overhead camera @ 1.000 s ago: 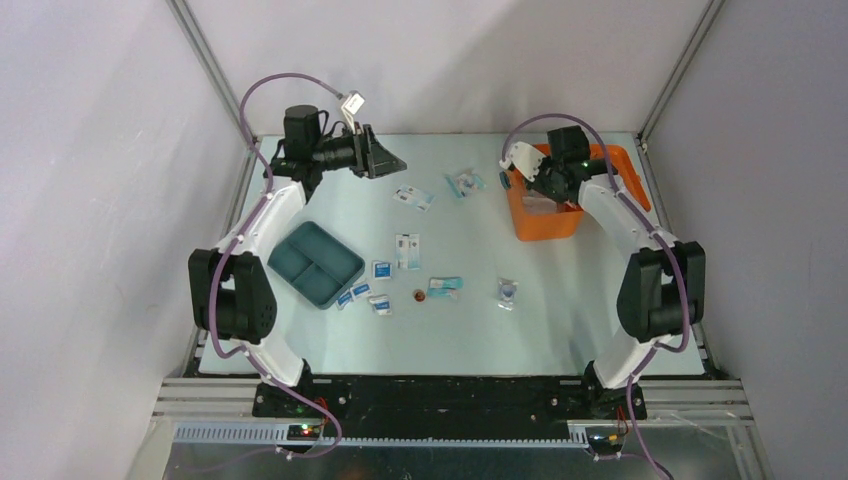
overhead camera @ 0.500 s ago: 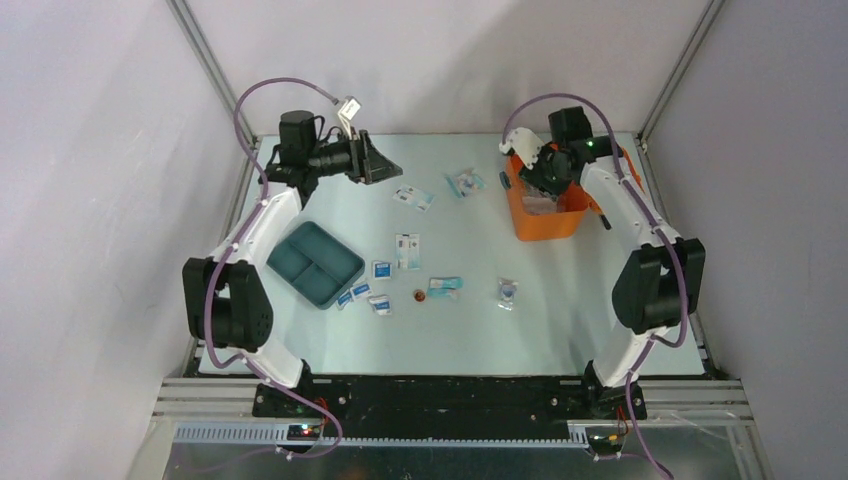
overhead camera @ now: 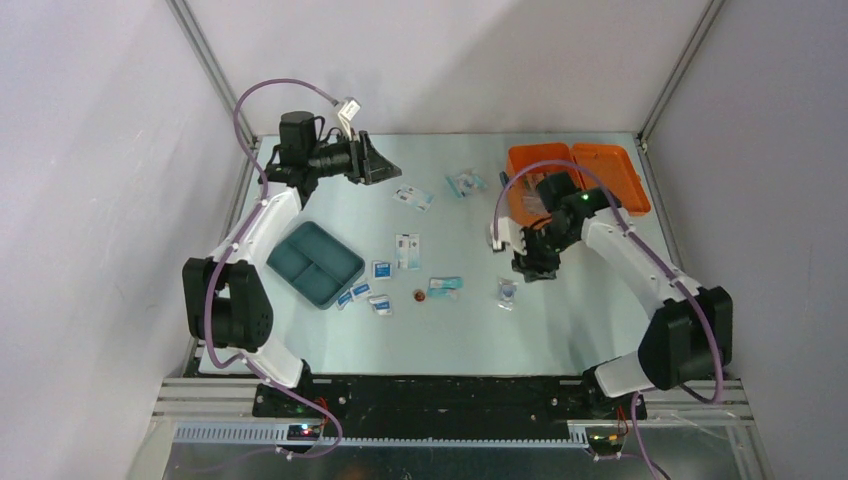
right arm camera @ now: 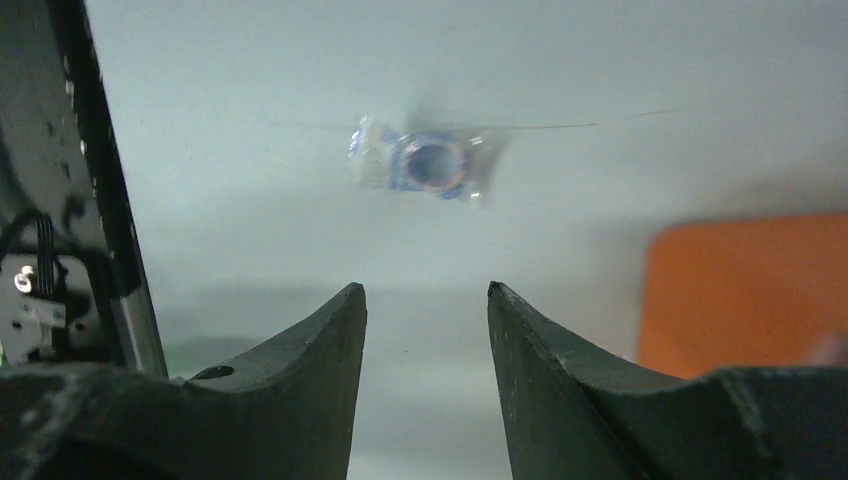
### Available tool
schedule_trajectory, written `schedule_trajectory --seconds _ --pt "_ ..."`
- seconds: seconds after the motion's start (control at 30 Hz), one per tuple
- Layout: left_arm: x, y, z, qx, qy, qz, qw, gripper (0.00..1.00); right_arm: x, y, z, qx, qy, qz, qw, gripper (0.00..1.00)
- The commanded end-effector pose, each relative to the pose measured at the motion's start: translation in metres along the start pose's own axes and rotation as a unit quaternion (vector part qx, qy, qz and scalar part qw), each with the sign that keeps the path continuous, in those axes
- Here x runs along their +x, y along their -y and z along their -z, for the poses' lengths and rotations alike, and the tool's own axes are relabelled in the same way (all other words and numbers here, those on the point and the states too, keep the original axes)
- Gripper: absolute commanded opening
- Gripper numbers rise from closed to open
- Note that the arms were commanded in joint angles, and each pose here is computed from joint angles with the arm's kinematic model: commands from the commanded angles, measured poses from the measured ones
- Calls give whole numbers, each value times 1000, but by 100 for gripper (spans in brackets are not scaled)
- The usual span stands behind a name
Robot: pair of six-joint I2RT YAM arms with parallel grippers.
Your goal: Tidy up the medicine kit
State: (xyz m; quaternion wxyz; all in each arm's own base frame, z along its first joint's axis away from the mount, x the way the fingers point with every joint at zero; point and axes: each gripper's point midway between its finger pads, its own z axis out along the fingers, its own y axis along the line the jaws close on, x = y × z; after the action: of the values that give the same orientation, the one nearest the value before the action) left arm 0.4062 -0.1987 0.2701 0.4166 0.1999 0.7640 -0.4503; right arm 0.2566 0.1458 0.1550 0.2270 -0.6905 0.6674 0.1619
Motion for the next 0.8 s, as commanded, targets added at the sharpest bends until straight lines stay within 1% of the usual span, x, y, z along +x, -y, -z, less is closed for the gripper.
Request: schedule_trajectory --seconds 0.0,0.1,0.27,0.37,0.5,0.77 --pt "-9 4 7 -6 13 -18 1000 56 31 -22 -30 -74 -23 93 993 53" --pt "-6 3 8 -9 12 -17 1000 57 30 -10 -46 -62 -8 143 988 56" --pt "0 3 11 -16 8 -15 1000 57 23 -15 -68 -98 25 203 974 61" --pt "3 6 14 -18 5 -16 1000 56 25 -15 -81 -115 32 226 967 63" --pt "13 8 18 -20 -1 -6 1000 57 31 -13 -92 -128 18 258 958 63" --pt "21 10 25 -27 -5 4 1000 57 32 -16 -117 -151 21 299 942 62"
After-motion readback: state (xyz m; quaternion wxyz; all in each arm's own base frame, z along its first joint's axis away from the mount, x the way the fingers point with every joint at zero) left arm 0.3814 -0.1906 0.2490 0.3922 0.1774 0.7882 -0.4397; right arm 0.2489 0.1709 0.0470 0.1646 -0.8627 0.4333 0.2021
